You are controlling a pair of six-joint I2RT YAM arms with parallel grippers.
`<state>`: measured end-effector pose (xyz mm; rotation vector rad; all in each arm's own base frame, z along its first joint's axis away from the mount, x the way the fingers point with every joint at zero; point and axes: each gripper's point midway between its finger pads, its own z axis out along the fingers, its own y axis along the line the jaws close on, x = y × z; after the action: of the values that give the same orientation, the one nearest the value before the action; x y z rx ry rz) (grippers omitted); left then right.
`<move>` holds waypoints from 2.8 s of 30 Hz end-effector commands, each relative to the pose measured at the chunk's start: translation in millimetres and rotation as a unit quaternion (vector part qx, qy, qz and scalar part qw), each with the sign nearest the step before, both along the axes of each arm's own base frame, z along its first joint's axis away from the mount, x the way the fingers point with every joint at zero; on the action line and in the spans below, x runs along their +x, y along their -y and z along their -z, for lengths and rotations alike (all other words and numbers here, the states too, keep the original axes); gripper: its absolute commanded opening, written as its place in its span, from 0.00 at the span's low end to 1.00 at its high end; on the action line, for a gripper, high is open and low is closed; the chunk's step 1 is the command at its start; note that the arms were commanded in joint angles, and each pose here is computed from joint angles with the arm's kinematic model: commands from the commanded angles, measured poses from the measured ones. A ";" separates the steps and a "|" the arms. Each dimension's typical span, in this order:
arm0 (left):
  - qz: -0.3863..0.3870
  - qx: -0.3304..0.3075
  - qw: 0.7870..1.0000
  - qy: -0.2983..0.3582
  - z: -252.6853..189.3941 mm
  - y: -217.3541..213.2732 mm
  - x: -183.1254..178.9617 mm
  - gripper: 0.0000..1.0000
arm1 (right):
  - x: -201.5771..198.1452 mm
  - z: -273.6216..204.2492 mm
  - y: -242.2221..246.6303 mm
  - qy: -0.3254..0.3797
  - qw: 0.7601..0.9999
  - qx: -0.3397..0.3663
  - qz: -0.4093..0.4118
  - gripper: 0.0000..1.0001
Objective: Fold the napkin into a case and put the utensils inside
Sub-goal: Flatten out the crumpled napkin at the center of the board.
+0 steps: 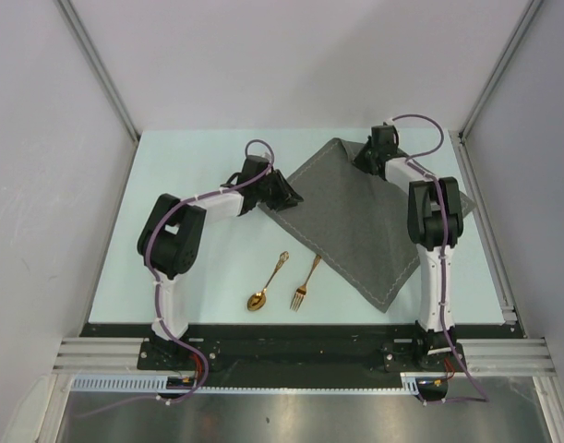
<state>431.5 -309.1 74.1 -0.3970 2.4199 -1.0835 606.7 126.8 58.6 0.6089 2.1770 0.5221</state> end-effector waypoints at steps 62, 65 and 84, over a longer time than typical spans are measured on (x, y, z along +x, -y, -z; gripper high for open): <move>-0.049 0.271 0.955 -0.106 60.1 -99.9 -2.8 0.62 | -191.1 -67.6 317.5 -0.152 0.944 -0.223 0.193 0.68; -0.050 0.254 0.960 -0.106 58.5 -97.7 3.3 0.50 | -187.5 -57.7 327.1 -0.155 0.941 -0.228 0.198 0.68; -0.041 0.221 0.972 -0.060 40.6 -100.9 17.9 0.00 | -133.7 23.5 352.3 -0.172 0.944 -0.203 0.195 0.59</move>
<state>440.3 -211.1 19.2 -0.4388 2.6892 -0.4412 448.4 -213.4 24.7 0.9244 2.3867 -0.2699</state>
